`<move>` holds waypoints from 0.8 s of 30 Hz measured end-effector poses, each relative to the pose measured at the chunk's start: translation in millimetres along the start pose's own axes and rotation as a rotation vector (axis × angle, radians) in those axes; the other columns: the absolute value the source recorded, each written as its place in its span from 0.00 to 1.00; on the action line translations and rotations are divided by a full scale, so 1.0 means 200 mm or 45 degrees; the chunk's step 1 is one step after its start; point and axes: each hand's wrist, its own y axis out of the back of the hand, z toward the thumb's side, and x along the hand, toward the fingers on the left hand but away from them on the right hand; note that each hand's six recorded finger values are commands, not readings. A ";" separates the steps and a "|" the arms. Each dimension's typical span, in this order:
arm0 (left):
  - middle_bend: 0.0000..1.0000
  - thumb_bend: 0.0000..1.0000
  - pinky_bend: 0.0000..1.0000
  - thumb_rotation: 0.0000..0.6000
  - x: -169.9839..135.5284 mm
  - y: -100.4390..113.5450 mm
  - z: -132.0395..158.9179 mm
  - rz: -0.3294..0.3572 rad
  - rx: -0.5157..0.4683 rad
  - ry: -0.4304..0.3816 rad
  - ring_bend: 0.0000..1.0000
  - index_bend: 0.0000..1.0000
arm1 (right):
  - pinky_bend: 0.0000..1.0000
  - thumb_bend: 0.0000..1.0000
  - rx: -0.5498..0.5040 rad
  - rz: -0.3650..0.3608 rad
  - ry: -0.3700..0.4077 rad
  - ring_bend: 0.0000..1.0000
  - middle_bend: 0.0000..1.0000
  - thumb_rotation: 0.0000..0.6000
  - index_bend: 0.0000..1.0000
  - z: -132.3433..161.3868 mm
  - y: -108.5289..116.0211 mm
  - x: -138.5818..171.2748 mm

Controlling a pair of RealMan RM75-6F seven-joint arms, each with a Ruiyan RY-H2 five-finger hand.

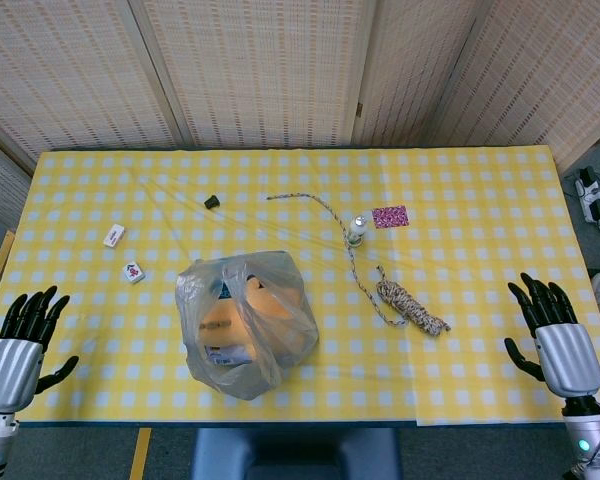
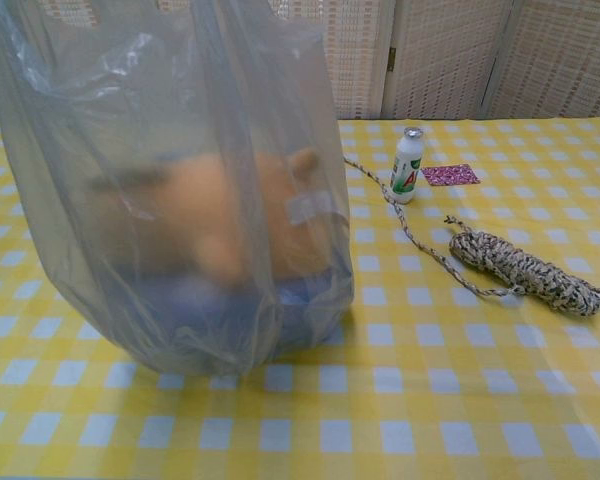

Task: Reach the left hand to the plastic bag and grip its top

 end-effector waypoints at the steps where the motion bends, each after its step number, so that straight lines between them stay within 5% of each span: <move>1: 0.00 0.23 0.00 1.00 0.00 0.00 0.00 -0.002 -0.002 -0.004 0.00 0.00 | 0.00 0.40 -0.001 0.002 0.002 0.00 0.00 1.00 0.00 0.00 0.00 0.00; 10: 0.01 0.18 0.06 1.00 -0.02 0.00 0.04 -0.058 -0.162 -0.073 0.01 0.00 | 0.00 0.40 -0.023 -0.026 0.059 0.00 0.00 1.00 0.00 0.04 0.03 0.03; 24: 0.00 0.09 0.05 1.00 0.00 0.23 0.22 -0.211 -1.059 -0.487 0.00 0.00 | 0.00 0.40 -0.051 0.042 0.138 0.00 0.00 1.00 0.00 0.10 -0.01 0.07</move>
